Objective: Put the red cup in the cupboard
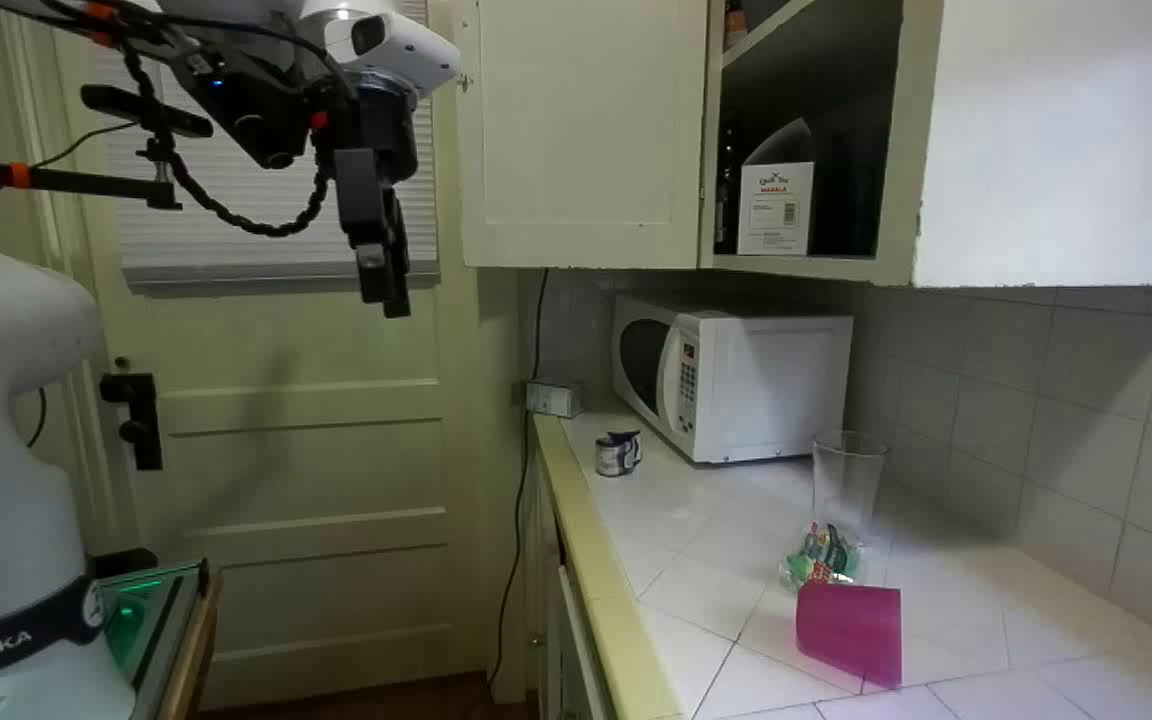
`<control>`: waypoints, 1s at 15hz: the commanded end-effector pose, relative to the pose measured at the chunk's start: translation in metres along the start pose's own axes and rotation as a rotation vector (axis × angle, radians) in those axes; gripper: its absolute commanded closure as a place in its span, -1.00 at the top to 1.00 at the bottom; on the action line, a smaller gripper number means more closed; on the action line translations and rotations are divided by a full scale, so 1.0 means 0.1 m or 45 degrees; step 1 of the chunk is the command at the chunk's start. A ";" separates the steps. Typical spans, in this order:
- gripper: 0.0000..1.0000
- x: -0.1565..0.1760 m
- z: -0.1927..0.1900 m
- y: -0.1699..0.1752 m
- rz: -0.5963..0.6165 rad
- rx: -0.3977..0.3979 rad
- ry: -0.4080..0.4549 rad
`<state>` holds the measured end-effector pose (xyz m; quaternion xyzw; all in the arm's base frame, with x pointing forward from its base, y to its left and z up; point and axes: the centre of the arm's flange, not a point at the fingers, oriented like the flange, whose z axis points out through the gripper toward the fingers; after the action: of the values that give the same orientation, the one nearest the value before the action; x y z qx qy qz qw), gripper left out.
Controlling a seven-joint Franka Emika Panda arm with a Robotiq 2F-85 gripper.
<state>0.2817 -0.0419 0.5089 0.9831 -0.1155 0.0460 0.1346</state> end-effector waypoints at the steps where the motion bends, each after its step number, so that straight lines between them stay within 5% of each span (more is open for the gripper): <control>1: 1.00 0.00 0.00 0.00 0.000 0.000 0.000; 6: 1.00 0.14 -0.06 0.02 0.113 0.057 0.062; 10: 1.00 0.67 0.06 0.12 0.339 0.193 0.051; 15: 1.00 1.40 0.35 0.28 0.429 0.335 -0.045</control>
<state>0.3568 -0.0858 0.5061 0.9641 -0.2476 0.0920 0.0264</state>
